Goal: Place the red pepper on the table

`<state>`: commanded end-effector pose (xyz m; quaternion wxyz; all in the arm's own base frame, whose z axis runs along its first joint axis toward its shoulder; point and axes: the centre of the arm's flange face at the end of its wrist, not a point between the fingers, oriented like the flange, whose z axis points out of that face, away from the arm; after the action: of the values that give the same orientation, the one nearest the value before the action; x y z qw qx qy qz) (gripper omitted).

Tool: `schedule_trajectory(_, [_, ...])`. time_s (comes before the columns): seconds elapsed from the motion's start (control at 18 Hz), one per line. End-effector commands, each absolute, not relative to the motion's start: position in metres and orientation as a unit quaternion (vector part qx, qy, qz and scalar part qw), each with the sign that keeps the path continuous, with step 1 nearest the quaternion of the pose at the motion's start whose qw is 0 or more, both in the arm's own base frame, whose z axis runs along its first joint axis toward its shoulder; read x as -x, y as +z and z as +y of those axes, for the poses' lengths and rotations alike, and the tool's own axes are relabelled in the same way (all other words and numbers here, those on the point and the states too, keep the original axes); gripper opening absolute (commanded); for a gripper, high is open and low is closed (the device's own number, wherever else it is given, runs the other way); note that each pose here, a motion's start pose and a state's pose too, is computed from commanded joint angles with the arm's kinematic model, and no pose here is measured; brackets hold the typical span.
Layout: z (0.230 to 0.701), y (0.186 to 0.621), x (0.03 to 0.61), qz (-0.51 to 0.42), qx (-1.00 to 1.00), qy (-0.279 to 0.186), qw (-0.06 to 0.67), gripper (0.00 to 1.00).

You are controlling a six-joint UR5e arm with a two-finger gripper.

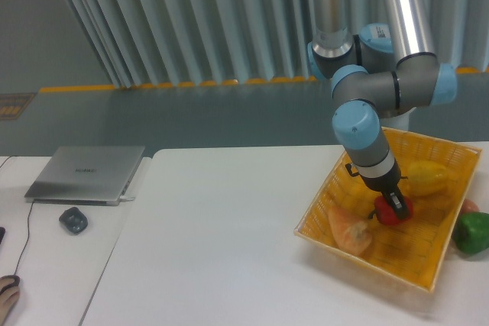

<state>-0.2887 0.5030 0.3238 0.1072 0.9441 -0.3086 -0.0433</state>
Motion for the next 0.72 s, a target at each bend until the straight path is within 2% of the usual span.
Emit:
schedule_trajectory(0.33, [0.465,0.376,0.339,-0.296,-0.955,-0.020,0.028,0.27])
schedule_trajectory(0.72, [0.391,0.397,0.440,-0.315,-0.949,-0.028,0.002,0.27])
